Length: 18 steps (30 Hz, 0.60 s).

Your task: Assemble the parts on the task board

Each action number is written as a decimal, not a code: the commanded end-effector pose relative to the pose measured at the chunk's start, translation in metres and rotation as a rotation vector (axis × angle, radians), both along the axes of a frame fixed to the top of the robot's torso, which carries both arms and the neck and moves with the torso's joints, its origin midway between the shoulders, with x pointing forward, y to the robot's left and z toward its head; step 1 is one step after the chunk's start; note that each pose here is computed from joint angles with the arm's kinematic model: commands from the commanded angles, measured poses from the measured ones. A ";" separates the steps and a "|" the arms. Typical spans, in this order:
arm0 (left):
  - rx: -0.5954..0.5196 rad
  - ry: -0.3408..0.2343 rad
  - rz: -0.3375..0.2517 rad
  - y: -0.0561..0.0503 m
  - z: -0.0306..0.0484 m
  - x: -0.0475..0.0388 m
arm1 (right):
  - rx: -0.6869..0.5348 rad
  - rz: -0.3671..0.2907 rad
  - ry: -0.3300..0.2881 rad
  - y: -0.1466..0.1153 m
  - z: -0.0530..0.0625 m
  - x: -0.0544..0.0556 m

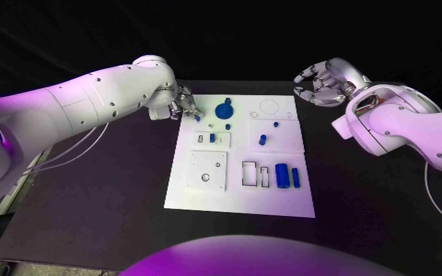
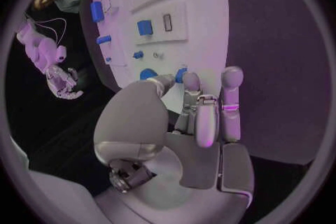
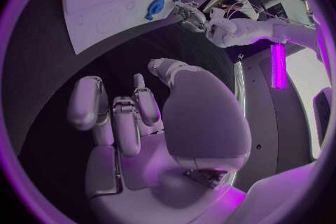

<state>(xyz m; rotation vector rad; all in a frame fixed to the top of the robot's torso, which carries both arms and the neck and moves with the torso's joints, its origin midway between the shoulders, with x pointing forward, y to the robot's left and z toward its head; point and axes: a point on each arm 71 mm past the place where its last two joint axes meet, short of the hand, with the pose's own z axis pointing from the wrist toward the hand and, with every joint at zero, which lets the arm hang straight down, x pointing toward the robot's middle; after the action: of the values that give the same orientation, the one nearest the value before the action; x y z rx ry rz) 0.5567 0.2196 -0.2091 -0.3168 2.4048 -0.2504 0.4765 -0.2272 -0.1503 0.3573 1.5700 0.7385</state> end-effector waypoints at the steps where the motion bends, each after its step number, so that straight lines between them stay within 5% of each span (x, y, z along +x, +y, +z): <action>1: -0.025 -0.006 0.002 -0.003 0.0009 -0.0003 | -0.008 0.007 -0.003 0.001 0.000 0.000; 18: -0.074 -0.040 0.002 0.001 0.0058 -0.0089 | -0.012 0.009 0.004 0.001 -0.001 0.000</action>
<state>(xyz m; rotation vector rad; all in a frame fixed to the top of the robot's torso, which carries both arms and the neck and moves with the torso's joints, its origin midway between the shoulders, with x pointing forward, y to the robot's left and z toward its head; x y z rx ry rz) 0.5478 0.2240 -0.2057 -0.3259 2.3907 -0.2927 0.4771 -0.2272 -0.1505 0.3577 1.5713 0.7368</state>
